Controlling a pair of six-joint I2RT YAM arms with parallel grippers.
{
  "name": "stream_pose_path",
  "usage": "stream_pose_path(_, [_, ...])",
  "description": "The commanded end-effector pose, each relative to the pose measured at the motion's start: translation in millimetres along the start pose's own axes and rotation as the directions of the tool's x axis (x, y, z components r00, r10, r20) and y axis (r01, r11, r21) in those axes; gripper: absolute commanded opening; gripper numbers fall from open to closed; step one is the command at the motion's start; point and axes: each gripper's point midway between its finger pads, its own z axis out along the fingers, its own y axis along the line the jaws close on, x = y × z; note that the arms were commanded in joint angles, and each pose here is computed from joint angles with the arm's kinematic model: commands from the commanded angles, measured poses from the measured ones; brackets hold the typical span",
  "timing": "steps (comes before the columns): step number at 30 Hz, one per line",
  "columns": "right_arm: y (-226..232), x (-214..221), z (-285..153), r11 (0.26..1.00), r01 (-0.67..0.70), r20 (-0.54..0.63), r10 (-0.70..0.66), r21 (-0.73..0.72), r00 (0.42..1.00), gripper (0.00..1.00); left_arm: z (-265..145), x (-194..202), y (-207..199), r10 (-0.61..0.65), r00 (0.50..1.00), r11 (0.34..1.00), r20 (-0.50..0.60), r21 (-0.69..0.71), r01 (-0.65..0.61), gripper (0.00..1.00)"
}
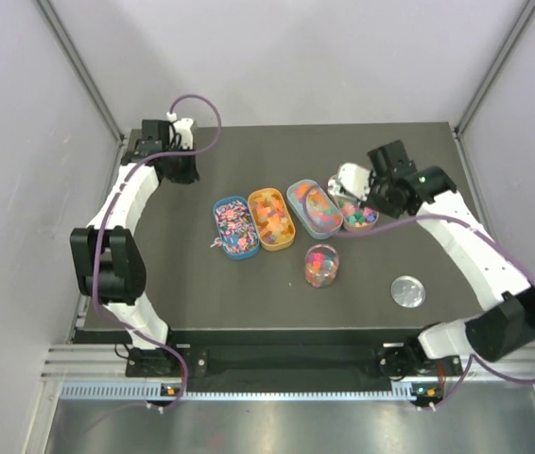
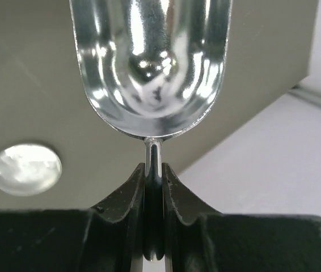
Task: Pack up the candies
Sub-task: Place the fake candies in the packing bottle, then adjust the storage box at the center of the board.
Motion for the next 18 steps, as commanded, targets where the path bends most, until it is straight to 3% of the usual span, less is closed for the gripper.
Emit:
stream_pose_path(1, [-48,-26,21,0.949,-0.314,0.175,0.306,0.023,0.936,0.0,-10,32,0,0.077,0.992,0.997,-0.1,-0.001,-0.078,0.0])
stream_pose_path(3, [-63,-26,32,0.882,-0.47,0.192,0.466,-0.028,0.864,0.0,0,57,4,0.071,0.982,0.997,-0.177,0.002,-0.072,0.0])
stream_pose_path(6, [-75,-27,40,0.844,-0.535,0.197,0.531,-0.039,0.824,0.0,7,90,1,0.019,0.956,0.999,-0.294,0.031,-0.01,0.0])
stream_pose_path(13, [-95,-18,57,0.84,-0.542,0.176,0.528,0.038,0.831,0.0,34,109,7,-0.036,0.938,0.999,-0.344,0.019,0.046,0.0])
stream_pose_path(16, [-102,-10,73,0.83,-0.554,0.153,0.542,0.055,0.827,0.0,41,127,7,-0.066,0.908,0.997,-0.413,0.019,0.081,0.0])
stream_pose_path(18, [-109,-2,91,0.805,-0.59,0.123,0.581,0.054,0.804,0.0,41,130,5,-0.076,0.904,0.995,-0.421,0.022,0.094,0.0])
